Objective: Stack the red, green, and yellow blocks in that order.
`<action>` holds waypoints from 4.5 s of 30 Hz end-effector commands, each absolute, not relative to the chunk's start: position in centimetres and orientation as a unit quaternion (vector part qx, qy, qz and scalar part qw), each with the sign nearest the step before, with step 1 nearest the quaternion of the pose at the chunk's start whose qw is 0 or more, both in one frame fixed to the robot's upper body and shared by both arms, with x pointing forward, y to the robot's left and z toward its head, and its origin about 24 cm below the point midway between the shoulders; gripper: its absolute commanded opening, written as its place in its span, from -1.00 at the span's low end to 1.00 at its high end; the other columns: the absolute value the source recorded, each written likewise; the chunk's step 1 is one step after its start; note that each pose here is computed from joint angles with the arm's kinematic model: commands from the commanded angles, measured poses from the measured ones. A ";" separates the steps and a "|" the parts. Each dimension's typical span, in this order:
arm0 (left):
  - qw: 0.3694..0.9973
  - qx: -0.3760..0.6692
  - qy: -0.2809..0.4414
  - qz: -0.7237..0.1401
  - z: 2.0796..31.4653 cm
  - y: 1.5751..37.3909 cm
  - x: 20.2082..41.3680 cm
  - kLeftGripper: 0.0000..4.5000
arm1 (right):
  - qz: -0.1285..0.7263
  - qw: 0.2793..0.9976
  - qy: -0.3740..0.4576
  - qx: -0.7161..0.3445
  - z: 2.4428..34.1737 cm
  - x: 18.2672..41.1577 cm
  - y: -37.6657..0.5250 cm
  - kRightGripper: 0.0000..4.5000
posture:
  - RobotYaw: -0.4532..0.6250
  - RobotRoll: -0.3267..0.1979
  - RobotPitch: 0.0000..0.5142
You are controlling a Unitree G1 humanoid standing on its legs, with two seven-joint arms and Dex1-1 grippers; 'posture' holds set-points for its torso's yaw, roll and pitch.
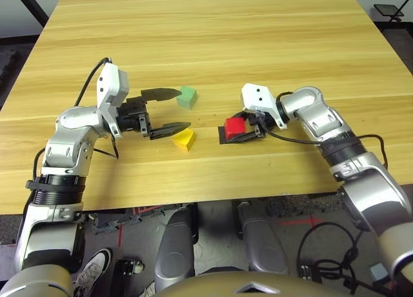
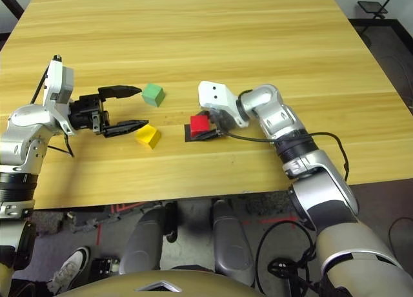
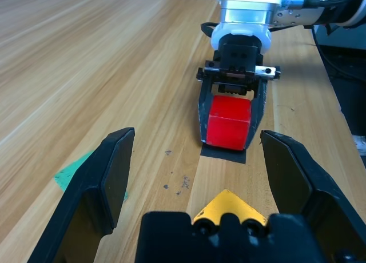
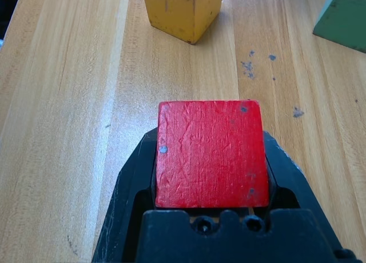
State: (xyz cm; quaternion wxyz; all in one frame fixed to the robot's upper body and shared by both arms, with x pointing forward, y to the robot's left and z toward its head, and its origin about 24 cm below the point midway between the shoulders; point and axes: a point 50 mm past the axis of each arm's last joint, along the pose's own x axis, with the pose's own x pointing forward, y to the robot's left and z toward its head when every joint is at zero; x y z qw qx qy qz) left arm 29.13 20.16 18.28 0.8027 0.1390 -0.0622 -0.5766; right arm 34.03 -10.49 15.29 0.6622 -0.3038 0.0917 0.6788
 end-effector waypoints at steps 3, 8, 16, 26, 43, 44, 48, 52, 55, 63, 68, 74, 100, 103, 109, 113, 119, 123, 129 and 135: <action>0.800 0.138 -0.066 -0.580 18.3 19.8 28.8 1.00 | 0.679 0.660 0.096 -0.308 14.8 34.1 -10.4 -0.06 | 0.78 0.06 -0.16; 0.800 0.136 -0.068 -0.581 18.4 19.5 29.0 1.00 | 0.680 0.659 0.098 -0.305 14.6 33.9 -10.4 -0.06 | 0.78 0.06 -0.15; 0.798 0.135 -0.069 -0.584 18.5 19.2 29.3 1.00 | 0.677 0.663 0.103 -0.304 14.0 33.6 -10.5 0.52 | 0.77 0.07 -0.13; 0.795 0.134 -0.068 -0.588 18.7 19.1 29.4 1.00 | 0.671 0.669 0.086 -0.307 14.7 33.9 -10.2 0.99 | 0.77 0.10 -0.11; 0.790 0.133 -0.066 -0.595 18.6 18.7 30.2 1.00 | 0.679 0.671 0.074 -0.288 19.3 32.3 -11.7 0.99 | 0.69 0.12 -0.20; 0.790 0.133 -0.065 -0.596 18.6 18.7 30.3 1.00 | 0.676 0.675 0.073 -0.287 19.6 32.3 -12.0 0.99 | 0.68 0.13 -0.21; 0.792 0.132 -0.063 -0.592 18.5 18.8 30.7 1.00 | 0.648 0.705 0.074 -0.279 21.2 32.6 -13.7 0.99 | 0.64 0.12 -0.24; 0.797 0.138 -0.063 -0.585 18.5 19.0 31.2 1.00 | 0.618 0.730 0.087 -0.277 21.6 32.3 -16.2 0.99 | 0.59 0.11 -0.26; 0.807 0.156 -0.060 -0.566 18.2 19.4 32.0 1.00 | 0.603 0.743 0.095 -0.274 21.5 31.7 -17.6 0.99 | 0.57 0.12 -0.28; 0.809 0.170 -0.046 -0.560 17.4 20.4 33.4 1.00 | 0.588 0.759 0.126 -0.250 20.3 29.5 -20.0 0.99 | 0.47 0.15 -0.32; 0.812 0.181 -0.035 -0.554 17.0 20.7 34.5 1.00 | 0.583 0.760 0.140 -0.250 20.0 28.7 -20.8 0.99 | 0.45 0.15 -0.33; 0.840 0.208 -0.028 -0.501 16.6 20.4 36.2 1.00 | 0.574 0.770 0.135 -0.243 19.8 28.6 -20.7 0.99 | 0.41 0.17 -0.31; 0.928 0.124 0.098 -0.336 19.2 16.0 31.6 1.00 | 0.577 0.774 0.129 -0.227 18.5 28.7 -19.6 0.99 | 0.41 0.34 -0.29; 0.952 0.126 0.100 -0.260 19.0 16.4 31.9 1.00 | 0.579 0.774 0.125 -0.223 18.5 28.6 -19.4 0.99 | 0.41 0.35 -0.30; 0.968 0.121 0.136 -0.171 17.7 16.9 32.1 1.00 | 0.578 0.776 0.126 -0.221 18.0 28.6 -19.4 0.99 | 0.42 0.35 -0.29; 0.970 0.086 0.144 -0.178 17.7 15.1 31.4 1.00 | 0.577 0.776 0.127 -0.222 17.8 28.9 -19.3 0.99 | 0.43 0.36 -0.29; 0.969 0.044 0.161 -0.183 17.6 12.3 31.0 1.00 | 0.581 0.772 0.125 -0.222 17.5 29.0 -18.9 0.99 | 0.44 0.36 -0.28; 0.970 0.060 0.154 -0.178 17.9 11.8 31.5 1.00 | 0.584 0.771 0.126 -0.222 17.3 28.9 -18.8 0.99 | 0.44 0.38 -0.27; 0.971 0.083 0.162 -0.158 16.8 11.8 31.8 1.00 | 0.586 0.771 0.122 -0.216 17.3 28.7 -18.6 0.99 | 0.43 0.37 -0.25; 0.972 0.083 0.168 -0.143 15.6 12.1 32.1 1.00 | 0.588 0.770 0.125 -0.215 17.3 28.5 -18.7 0.99 | 0.43 0.35 -0.24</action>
